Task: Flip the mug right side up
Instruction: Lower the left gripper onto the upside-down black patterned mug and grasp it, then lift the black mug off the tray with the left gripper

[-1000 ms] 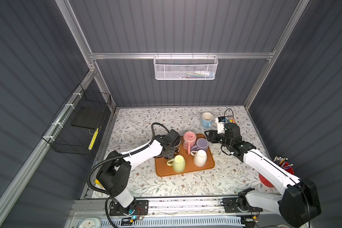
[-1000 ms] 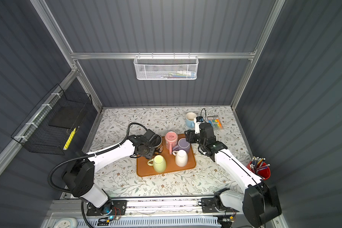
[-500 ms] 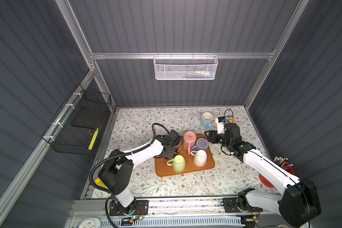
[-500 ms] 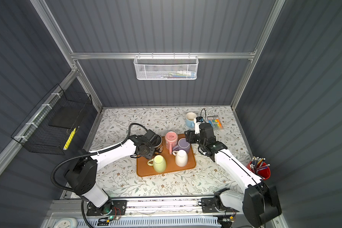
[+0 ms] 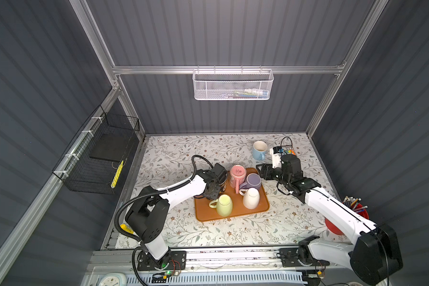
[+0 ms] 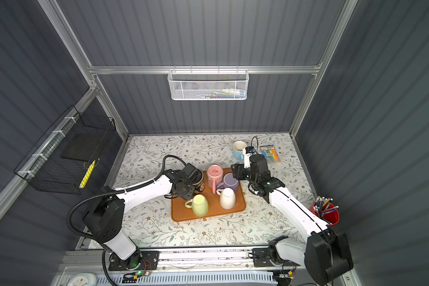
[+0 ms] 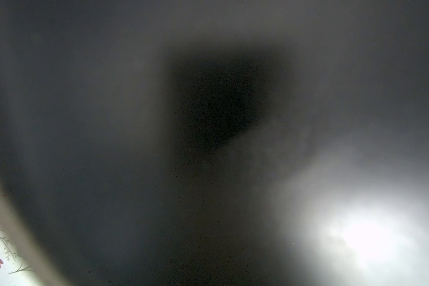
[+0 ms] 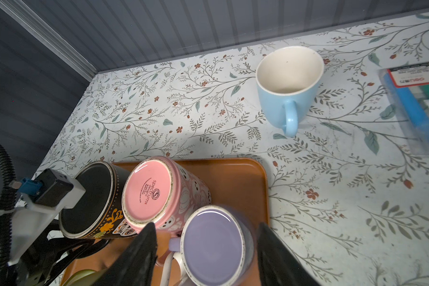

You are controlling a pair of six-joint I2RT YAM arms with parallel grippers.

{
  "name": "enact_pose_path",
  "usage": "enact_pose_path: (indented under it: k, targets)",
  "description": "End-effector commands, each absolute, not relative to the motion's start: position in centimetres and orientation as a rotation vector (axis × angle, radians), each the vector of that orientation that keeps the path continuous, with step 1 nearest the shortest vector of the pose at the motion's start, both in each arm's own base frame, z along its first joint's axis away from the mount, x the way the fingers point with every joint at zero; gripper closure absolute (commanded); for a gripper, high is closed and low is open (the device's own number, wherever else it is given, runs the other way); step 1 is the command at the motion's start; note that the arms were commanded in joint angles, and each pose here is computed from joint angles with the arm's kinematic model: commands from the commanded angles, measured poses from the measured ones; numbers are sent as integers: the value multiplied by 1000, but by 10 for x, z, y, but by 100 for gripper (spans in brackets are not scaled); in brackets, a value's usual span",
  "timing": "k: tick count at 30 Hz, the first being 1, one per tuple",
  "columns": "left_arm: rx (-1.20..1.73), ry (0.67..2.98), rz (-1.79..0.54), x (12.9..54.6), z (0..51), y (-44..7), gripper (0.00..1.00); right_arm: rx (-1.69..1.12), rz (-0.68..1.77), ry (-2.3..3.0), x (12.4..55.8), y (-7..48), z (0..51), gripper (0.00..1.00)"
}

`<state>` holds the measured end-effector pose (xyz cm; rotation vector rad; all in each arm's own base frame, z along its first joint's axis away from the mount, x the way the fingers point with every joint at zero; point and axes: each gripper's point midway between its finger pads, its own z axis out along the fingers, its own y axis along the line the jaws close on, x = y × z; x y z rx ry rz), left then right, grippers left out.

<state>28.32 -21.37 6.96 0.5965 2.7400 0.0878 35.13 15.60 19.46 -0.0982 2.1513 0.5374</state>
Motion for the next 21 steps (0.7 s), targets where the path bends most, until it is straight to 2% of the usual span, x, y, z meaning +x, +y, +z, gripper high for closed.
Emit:
enact_pose_path:
  k: [1, 9, 21]
  targets:
    - [590, 2738, 68, 284, 71, -218, 75, -102, 552, 2151, 350, 158, 195, 36]
    - [578, 2715, 56, 284, 80, -216, 99, -104, 559, 2148, 348, 159, 197, 36]
    - [509, 2634, 52, 288, 113, -208, 100, -123, 592, 2129, 343, 163, 206, 36]
